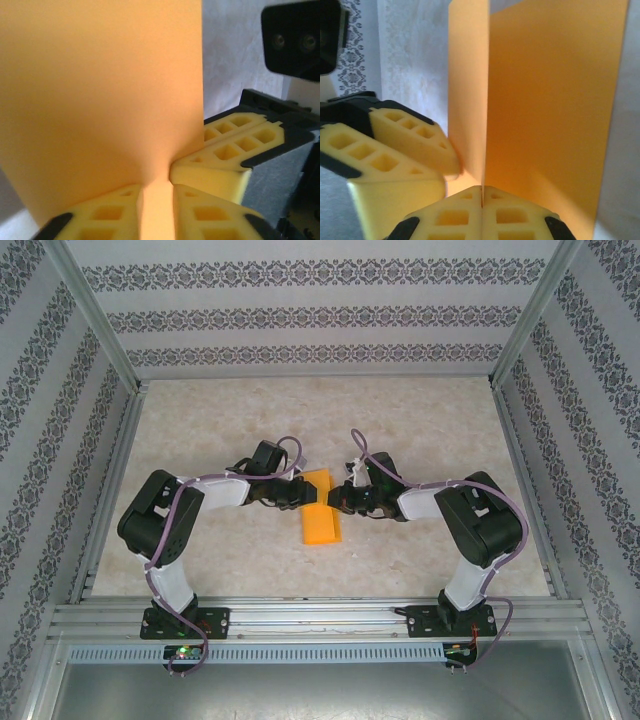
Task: Fold a paper plane with a square sheet of paper (fold left side to right side)
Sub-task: First fold in half a square sheet of paper at the center of the table.
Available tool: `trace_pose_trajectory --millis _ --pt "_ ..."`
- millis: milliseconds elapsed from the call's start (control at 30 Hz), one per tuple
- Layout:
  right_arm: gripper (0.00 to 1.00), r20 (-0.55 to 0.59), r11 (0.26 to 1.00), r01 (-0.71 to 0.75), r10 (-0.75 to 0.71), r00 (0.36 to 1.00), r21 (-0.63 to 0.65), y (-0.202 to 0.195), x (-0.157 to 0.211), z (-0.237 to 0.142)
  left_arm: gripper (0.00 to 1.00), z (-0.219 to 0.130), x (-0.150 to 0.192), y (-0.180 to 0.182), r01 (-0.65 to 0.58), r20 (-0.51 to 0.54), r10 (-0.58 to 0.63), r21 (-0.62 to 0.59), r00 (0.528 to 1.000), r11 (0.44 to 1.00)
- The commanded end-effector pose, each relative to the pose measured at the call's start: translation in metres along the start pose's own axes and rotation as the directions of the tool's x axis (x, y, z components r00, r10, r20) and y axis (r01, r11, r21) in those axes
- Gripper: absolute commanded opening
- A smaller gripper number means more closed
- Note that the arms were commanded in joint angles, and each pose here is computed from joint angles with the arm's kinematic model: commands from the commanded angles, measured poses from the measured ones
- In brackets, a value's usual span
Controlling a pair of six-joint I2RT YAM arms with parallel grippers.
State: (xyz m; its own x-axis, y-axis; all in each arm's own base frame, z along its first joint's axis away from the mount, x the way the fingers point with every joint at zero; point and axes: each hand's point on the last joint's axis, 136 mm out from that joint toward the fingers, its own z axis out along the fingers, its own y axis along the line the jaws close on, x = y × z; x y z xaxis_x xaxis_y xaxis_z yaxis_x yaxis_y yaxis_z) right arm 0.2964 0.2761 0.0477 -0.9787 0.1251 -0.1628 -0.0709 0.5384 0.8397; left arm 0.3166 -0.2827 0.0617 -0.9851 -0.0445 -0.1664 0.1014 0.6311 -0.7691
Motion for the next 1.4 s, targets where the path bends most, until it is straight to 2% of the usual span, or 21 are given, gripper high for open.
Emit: trace_pose_trajectory --millis 0,133,233,433,767,1033,1200,1367 --pt "0.04 0.033 0.998 0.05 -0.051 0.998 0.049 -0.001 -0.008 -0.004 0.35 -0.019 -0.001 -0.015 -0.066 0.044 0.067 -0.038 0.997 0.997" --pt "0.03 0.029 0.994 0.055 -0.058 0.998 0.092 -0.007 -0.009 -0.003 0.49 -0.036 0.002 -0.005 -0.083 0.068 0.093 -0.138 0.993 0.987" --pt "0.04 0.028 0.992 0.057 -0.061 0.998 0.112 -0.011 -0.009 -0.002 0.55 -0.041 0.007 0.003 -0.084 0.068 0.098 -0.189 0.993 0.978" --pt "0.04 0.016 0.99 0.061 -0.064 0.998 0.126 -0.012 -0.009 0.002 0.57 -0.028 0.012 0.014 -0.06 0.016 0.064 -0.195 0.998 0.979" --pt "0.06 0.005 0.99 0.058 -0.059 0.998 0.13 -0.013 -0.008 0.004 0.59 -0.003 0.014 0.02 -0.033 -0.035 0.027 -0.187 0.999 0.982" --pt "0.09 -0.008 0.99 0.057 -0.056 0.998 0.131 -0.015 -0.005 0.008 0.58 0.008 0.013 0.031 -0.003 -0.037 -0.004 -0.214 0.999 0.977" --pt "0.16 -0.004 0.988 0.062 -0.062 0.998 0.141 -0.014 -0.005 0.005 0.52 0.013 0.014 0.042 0.024 -0.035 -0.033 -0.245 0.999 0.969" --pt "0.3 0.016 0.982 0.075 -0.079 0.997 0.174 -0.014 -0.008 -0.005 0.48 0.019 0.019 0.05 0.031 -0.051 -0.047 -0.278 0.998 0.96"
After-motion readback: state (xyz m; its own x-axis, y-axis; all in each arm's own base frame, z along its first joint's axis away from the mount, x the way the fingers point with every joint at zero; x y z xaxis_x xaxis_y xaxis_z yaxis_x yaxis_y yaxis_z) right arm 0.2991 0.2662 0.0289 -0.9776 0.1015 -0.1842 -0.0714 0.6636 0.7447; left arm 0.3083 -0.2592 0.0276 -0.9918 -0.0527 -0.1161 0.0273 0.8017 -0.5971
